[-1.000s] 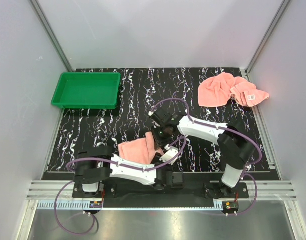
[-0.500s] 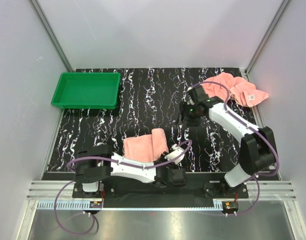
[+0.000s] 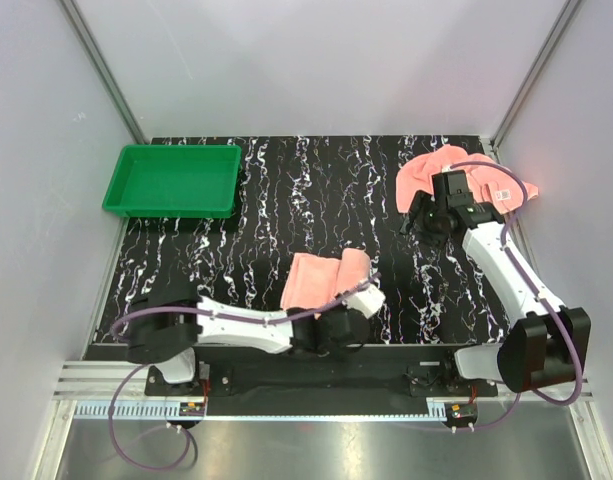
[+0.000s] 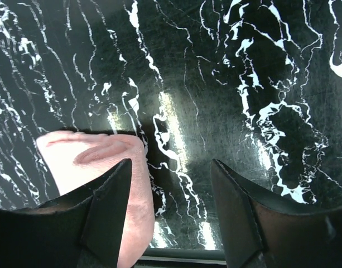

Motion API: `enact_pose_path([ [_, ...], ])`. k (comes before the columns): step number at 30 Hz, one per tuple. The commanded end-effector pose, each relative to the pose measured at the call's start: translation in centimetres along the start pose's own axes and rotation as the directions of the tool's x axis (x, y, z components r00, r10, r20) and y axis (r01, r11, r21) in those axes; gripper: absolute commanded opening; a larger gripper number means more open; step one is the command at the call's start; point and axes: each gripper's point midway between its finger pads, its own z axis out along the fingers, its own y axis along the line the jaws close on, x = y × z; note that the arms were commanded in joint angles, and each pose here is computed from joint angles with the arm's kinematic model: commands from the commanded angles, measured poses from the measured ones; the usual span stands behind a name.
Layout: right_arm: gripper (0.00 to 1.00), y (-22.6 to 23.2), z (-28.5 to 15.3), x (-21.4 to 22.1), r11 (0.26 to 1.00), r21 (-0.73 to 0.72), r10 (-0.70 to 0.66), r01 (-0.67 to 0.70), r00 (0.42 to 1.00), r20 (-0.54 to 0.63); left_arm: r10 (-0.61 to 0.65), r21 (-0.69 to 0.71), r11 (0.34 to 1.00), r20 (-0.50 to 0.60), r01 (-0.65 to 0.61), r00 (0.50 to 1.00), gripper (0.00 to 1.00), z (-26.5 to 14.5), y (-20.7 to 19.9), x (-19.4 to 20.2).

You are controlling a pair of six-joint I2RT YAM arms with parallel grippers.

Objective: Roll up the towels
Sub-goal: Roll the towel

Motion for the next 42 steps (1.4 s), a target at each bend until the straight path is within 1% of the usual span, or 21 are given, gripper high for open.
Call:
enact_pose_path([
  [1, 0.65, 0.2, -0.7, 0.2, 0.999, -0.026, 0.035, -0.034, 0.999, 0.024, -0.261, 0.125, 0.960, 0.061, 0.252, 0.963, 0.19, -1.7, 0.0, -2.8],
  [2, 0.65, 0.5, -0.8, 0.3, 0.998, -0.048, 0.039, -0.038, 0.999, 0.027, -0.358, 0.129, 0.928, 0.044, 0.351, 0.933, 0.20, -1.6, 0.3, -2.7],
  [4, 0.65, 1.1, -0.7, 0.6, 0.994, -0.094, 0.057, -0.054, 0.998, 0.029, -0.433, 0.152, 0.892, 0.021, 0.425, 0.901, 0.20, -2.1, 0.6, -1.4],
  [8, 0.65, 1.4, -1.2, 0.6, 0.987, -0.133, 0.097, -0.088, 0.994, 0.060, -0.625, 0.217, 0.763, 0.007, 0.609, 0.780, 0.20, -2.5, 1.0, -0.2],
  [9, 0.65, 1.4, -1.2, 0.7, 0.987, -0.134, 0.097, -0.088, 0.994, 0.058, -0.673, 0.262, 0.718, 0.025, 0.645, 0.739, 0.20, -2.7, 1.0, -1.1],
  [10, 0.65, 1.4, -1.2, 0.8, 0.988, -0.130, 0.097, -0.089, 0.994, 0.055, -0.686, 0.274, 0.699, -0.006, 0.661, 0.728, 0.20, -2.8, 1.1, 0.9],
  [12, 0.65, 1.3, -1.2, 0.9, 0.988, -0.128, 0.090, -0.083, 0.995, 0.051, -0.752, 0.328, 0.625, 0.010, 0.709, 0.659, 0.19, -3.1, 1.7, 0.4],
  [13, 0.65, 1.2, -1.1, 1.2, 0.988, -0.128, 0.093, -0.087, 0.995, 0.043, -0.762, 0.336, 0.610, 0.001, 0.718, 0.648, 0.18, -3.4, 2.0, 1.5],
  [14, 0.65, 1.4, -1.4, 1.2, 0.986, -0.144, 0.095, -0.088, 0.994, 0.046, -0.787, 0.343, 0.581, 0.007, 0.738, 0.617, 0.18, -3.6, 2.5, 1.6],
  [16, 0.65, 2.5, -1.4, 1.8, 0.973, -0.213, 0.095, -0.088, 0.995, 0.024, -0.831, 0.389, 0.523, 0.033, 0.759, 0.556, 0.18, -4.3, 3.3, 1.0],
  [17, 0.65, 3.2, -1.6, 2.1, 0.962, -0.260, 0.092, -0.085, 0.996, 0.014, -0.854, 0.395, 0.489, 0.035, 0.778, 0.520, 0.18, -4.7, 4.0, 2.0],
  [18, 0.65, 4.5, -1.9, 1.6, 0.939, -0.336, 0.082, -0.066, 0.996, 0.034, -0.872, 0.427, 0.459, 0.050, 0.779, 0.487, 0.18, -5.1, 4.3, 1.3],
  [19, 0.66, 5.8, -2.1, 3.3, 0.900, -0.431, 0.054, -0.064, 0.998, -0.035, -0.881, 0.434, 0.444, 0.054, 0.784, 0.469, 0.18, -5.3, 4.7, 1.5],
  [20, 0.67, 7.3, -2.8, 2.9, 0.854, -0.519, 0.041, -0.039, 0.999, -0.008, -0.891, 0.441, 0.427, 0.057, 0.790, 0.450, 0.18, -5.6, 5.1, 1.7],
  [22, 0.69, 8.3, -3.1, 5.2, 0.786, -0.616, 0.007, -0.057, 0.996, -0.084, -0.897, 0.448, 0.417, 0.060, 0.791, 0.438, 0.18, -5.9, 5.4, 1.6],
  [24, 0.70, 9.4, -3.7, 5.4, 0.724, -0.688, -0.005, -0.054, 0.996, -0.084, -0.909, 0.452, 0.393, 0.061, 0.801, 0.412, 0.18, -6.1, 5.9, 2.0],
  [25, 0.72, 9.4, -3.7, 6.9, 0.694, -0.717, -0.028, -0.073, 0.991, -0.128, -0.914, 0.454, 0.383, 0.059, 0.804, 0.402, 0.18, -6.2, 6.0, 2.2],
  [28, 0.79, 9.9, -3.9, 8.4, 0.634, -0.769, -0.054, -0.077, 0.988, -0.144, -0.928, 0.449, 0.350, 0.045, 0.822, 0.370, 0.18, -6.1, 6.2, 3.3],
  [29, 0.82, 9.9, -3.6, 8.8, 0.632, -0.772, -0.061, -0.072, 0.988, -0.142, -0.934, 0.452, 0.335, 0.043, 0.826, 0.355, 0.18, -6.1, 6.3, 3.4],
  [37, 0.95, 11.8, 0.3, 15.8, 0.640, -0.763, -0.127, -0.089, 0.967, -0.220, -0.939, 0.422, 0.313, 0.002, 0.851, 0.345, 0.17, -5.4, 5.8, 5.7],
  [42, 1.00, 13.7, 2.4, 17.8, 0.598, -0.798, -0.163, -0.075, 0.963, -0.213, -0.943, 0.429, 0.296, -0.008, 0.853, 0.332, 0.16, -5.3, 5.6, 5.9],
])
